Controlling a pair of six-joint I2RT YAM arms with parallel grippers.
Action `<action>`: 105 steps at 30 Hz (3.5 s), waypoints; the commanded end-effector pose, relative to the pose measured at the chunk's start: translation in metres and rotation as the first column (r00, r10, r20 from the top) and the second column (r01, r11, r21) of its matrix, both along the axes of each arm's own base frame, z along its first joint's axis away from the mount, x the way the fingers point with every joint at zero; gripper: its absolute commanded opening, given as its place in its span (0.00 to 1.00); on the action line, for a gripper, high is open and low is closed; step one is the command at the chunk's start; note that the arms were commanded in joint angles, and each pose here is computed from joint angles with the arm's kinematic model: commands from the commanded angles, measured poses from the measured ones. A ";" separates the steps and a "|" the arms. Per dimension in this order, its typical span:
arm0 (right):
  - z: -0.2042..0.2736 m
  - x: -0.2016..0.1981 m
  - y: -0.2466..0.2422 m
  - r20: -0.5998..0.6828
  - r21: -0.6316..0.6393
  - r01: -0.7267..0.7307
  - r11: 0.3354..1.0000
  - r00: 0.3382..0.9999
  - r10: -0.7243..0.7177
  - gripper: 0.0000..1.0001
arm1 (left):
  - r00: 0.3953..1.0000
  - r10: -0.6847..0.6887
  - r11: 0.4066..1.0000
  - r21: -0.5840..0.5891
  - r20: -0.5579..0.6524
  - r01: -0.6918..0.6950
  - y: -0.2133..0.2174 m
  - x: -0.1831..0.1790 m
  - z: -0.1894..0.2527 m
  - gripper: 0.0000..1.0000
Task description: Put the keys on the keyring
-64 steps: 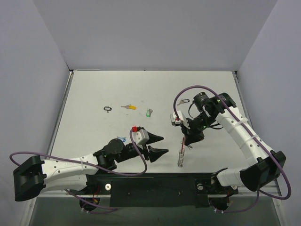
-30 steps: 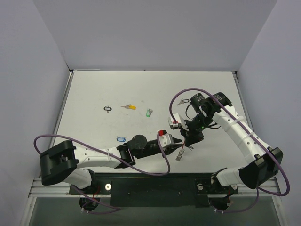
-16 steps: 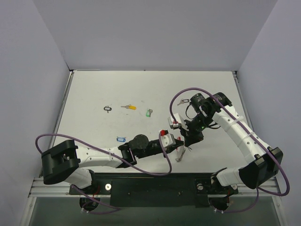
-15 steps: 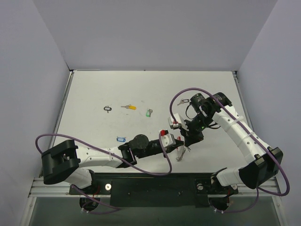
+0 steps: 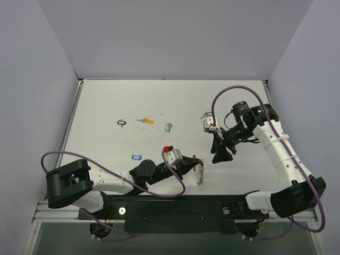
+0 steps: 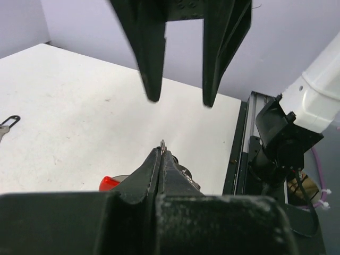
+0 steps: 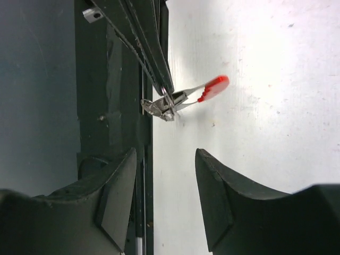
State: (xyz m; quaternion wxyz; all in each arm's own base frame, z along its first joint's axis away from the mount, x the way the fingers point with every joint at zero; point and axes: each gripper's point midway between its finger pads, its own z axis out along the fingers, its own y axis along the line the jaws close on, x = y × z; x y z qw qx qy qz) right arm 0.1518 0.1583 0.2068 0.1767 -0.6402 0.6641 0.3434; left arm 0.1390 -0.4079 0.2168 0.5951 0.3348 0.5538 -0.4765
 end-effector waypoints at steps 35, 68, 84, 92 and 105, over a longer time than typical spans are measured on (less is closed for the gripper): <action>0.009 -0.022 0.027 -0.217 0.264 -0.007 0.964 0.974 0.066 0.24 | 0.999 -0.031 0.893 -0.448 0.014 0.034 0.029 -0.012 0.110 0.00; 0.000 -0.030 0.034 -0.292 0.175 -0.015 0.984 0.954 0.066 0.00 | 0.997 0.022 0.922 -0.386 0.079 0.010 0.046 -0.004 0.104 0.00; 0.028 -0.046 0.024 -0.151 0.363 -0.071 0.929 0.980 0.134 0.47 | 0.993 -0.102 0.927 -0.358 0.051 0.114 0.027 -0.018 0.092 0.00; 0.027 -0.051 0.029 -0.170 0.391 -0.072 0.918 0.974 0.149 0.39 | 0.992 -0.120 0.925 -0.359 0.043 0.127 0.016 -0.018 0.092 0.00; 0.025 -0.055 0.031 -0.186 0.376 -0.092 0.922 0.967 0.173 0.24 | 0.996 -0.088 0.932 -0.352 0.030 0.093 0.016 -0.012 0.087 0.00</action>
